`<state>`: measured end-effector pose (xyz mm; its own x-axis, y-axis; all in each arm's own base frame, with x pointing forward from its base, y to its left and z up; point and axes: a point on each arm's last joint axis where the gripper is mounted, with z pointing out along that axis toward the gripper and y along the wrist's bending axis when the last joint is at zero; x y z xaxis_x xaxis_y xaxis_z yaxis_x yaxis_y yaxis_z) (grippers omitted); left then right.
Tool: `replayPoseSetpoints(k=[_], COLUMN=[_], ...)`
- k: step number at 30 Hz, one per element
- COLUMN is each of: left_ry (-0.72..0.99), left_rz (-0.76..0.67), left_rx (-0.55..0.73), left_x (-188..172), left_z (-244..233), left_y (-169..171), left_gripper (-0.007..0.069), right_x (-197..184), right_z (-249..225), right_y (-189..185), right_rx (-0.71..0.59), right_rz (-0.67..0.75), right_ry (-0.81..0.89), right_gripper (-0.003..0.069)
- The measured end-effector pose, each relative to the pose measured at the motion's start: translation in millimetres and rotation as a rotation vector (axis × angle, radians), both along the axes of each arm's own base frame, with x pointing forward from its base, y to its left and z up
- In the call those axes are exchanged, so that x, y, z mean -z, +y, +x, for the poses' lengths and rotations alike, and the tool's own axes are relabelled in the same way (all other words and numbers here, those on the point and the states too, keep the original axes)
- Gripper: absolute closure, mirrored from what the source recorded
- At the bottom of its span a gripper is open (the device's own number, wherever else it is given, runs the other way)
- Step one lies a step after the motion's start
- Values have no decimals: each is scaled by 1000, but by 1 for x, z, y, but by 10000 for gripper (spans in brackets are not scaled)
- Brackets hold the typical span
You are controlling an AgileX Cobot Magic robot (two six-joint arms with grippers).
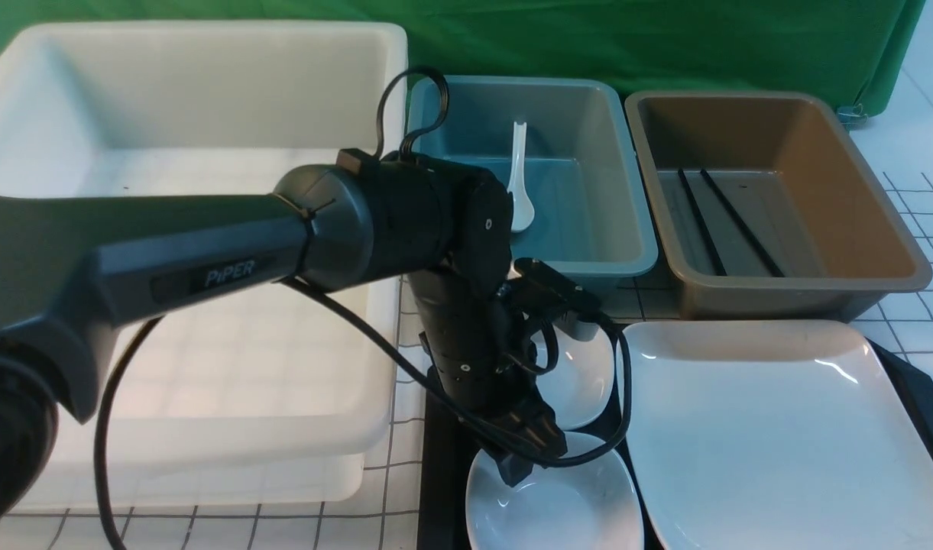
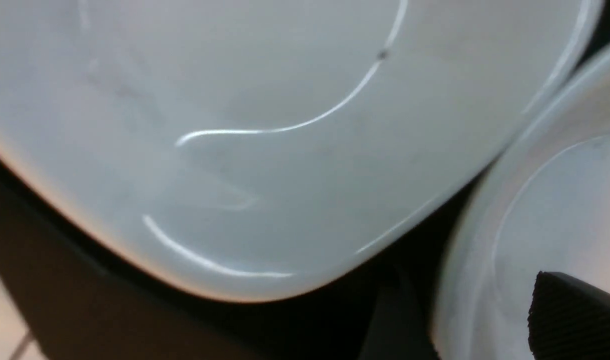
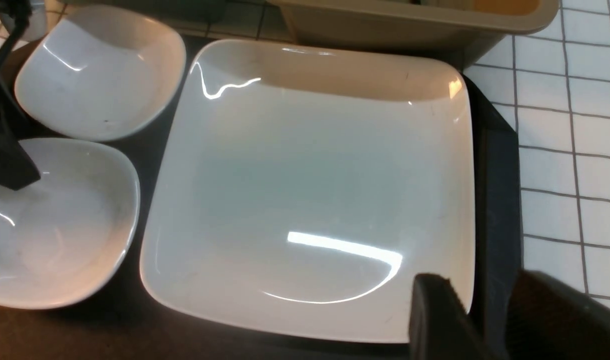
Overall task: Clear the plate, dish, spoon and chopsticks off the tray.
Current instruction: Use the left arm to grab a small plate from the dinner plate
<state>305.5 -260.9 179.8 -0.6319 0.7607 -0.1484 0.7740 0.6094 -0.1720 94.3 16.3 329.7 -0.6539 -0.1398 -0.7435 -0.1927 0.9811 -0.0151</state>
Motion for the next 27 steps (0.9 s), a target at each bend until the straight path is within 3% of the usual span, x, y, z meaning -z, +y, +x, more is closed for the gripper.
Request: replayPoseSetpoints(k=[27], left_ry=[24], left_rz=[56], left_rx=[19], left_x=[10], left_z=[0], left_y=[2], left_gripper=[265], right_x=[0], right_z=[0], right_y=[0], right_rx=[0], right_rz=[0], right_ry=[0], right_gripper=[420])
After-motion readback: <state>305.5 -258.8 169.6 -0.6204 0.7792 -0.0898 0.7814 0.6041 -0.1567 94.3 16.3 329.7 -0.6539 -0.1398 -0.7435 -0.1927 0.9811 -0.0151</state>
